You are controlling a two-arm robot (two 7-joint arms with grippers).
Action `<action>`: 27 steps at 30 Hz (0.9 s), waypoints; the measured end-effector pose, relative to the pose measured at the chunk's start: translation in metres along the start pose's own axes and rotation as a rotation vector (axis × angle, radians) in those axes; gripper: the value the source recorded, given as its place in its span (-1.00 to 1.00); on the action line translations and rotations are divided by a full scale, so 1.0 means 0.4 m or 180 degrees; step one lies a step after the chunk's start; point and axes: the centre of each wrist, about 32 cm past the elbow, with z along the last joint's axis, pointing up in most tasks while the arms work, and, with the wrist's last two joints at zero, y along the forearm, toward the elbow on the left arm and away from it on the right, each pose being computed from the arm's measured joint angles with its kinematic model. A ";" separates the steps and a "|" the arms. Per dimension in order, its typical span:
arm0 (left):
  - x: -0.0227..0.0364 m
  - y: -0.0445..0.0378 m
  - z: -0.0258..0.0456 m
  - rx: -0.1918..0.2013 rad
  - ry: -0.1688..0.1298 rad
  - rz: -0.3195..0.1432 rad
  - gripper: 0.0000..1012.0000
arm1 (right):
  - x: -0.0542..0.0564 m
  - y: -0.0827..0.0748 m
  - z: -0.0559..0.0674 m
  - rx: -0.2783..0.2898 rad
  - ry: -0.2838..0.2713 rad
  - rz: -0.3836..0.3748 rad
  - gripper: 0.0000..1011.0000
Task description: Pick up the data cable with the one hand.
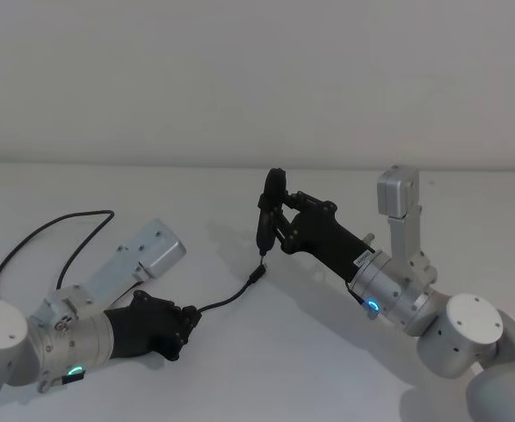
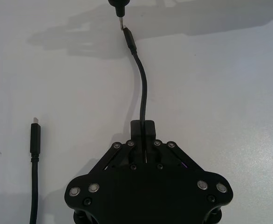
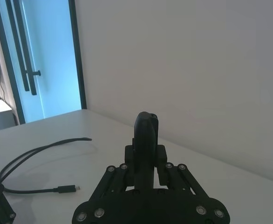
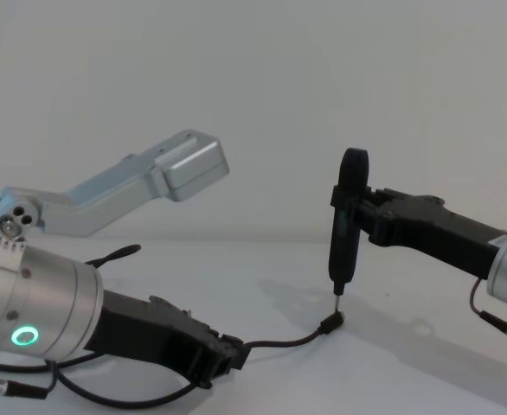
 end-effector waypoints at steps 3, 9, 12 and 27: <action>0.000 0.000 0.000 0.0000 0.0000 0.0000 -0.90 | 0.001 0.000 0.000 0.0003 0.0001 -0.0004 -0.46; 0.000 0.000 0.000 0.0000 0.0000 0.0000 -0.90 | 0.001 0.000 -0.001 0.0011 0.0004 -0.0009 -0.46; 0.000 0.000 0.000 0.0000 0.0000 0.0000 -0.91 | 0.001 0.000 -0.002 0.0013 0.0005 -0.0010 -0.46; 0.000 0.000 0.000 0.0000 0.0000 0.0000 -0.90 | 0.001 0.000 -0.002 0.0021 0.0010 -0.0013 -0.46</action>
